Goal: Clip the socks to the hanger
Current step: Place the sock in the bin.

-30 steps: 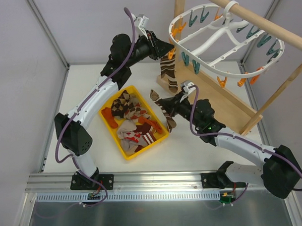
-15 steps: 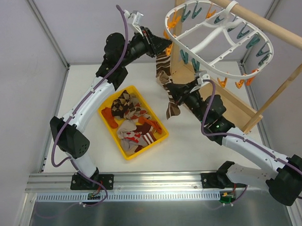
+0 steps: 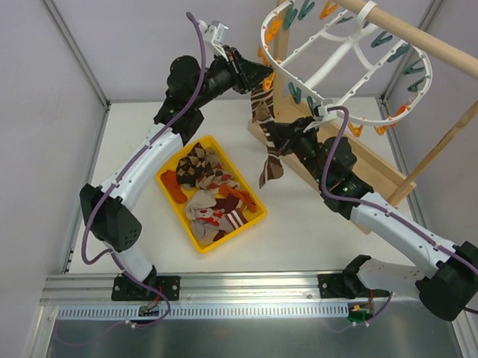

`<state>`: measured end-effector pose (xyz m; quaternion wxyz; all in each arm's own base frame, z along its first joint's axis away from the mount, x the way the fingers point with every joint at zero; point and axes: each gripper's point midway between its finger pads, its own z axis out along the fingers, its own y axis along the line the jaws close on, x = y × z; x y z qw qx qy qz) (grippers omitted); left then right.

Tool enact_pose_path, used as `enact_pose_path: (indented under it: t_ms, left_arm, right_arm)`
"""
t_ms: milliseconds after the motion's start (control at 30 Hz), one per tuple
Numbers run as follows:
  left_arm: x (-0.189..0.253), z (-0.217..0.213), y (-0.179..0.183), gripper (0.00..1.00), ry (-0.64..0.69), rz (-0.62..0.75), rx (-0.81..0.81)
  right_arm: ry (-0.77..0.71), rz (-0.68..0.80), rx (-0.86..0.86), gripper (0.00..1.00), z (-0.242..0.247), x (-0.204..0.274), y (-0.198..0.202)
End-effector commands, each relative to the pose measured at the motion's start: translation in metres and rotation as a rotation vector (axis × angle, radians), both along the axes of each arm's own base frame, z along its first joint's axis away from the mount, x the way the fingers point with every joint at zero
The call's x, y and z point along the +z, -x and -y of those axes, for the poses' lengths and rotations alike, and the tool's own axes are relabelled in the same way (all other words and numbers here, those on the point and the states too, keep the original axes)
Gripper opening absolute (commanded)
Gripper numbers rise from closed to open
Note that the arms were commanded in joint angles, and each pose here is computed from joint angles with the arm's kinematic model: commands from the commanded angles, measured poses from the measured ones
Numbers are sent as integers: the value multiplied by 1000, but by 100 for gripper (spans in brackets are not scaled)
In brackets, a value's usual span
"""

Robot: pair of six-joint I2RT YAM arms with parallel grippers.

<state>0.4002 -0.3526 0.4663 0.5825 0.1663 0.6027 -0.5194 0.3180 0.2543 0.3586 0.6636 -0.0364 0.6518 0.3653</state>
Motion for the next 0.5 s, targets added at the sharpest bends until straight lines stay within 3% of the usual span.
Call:
enact_pose_path:
  t_ms: [0, 233, 467]
  left_arm:
    - [47, -20, 16, 7, 74, 105, 46]
    - [51, -24, 21, 7, 59, 138, 82]
    - [49, -24, 18, 8, 49, 133, 95]
  right_arm:
    - [-83, 25, -32, 1, 7, 30, -3]
    - [17, 28, 55, 1, -14, 17, 4]
    - [299, -27, 224, 1, -75, -46, 37]
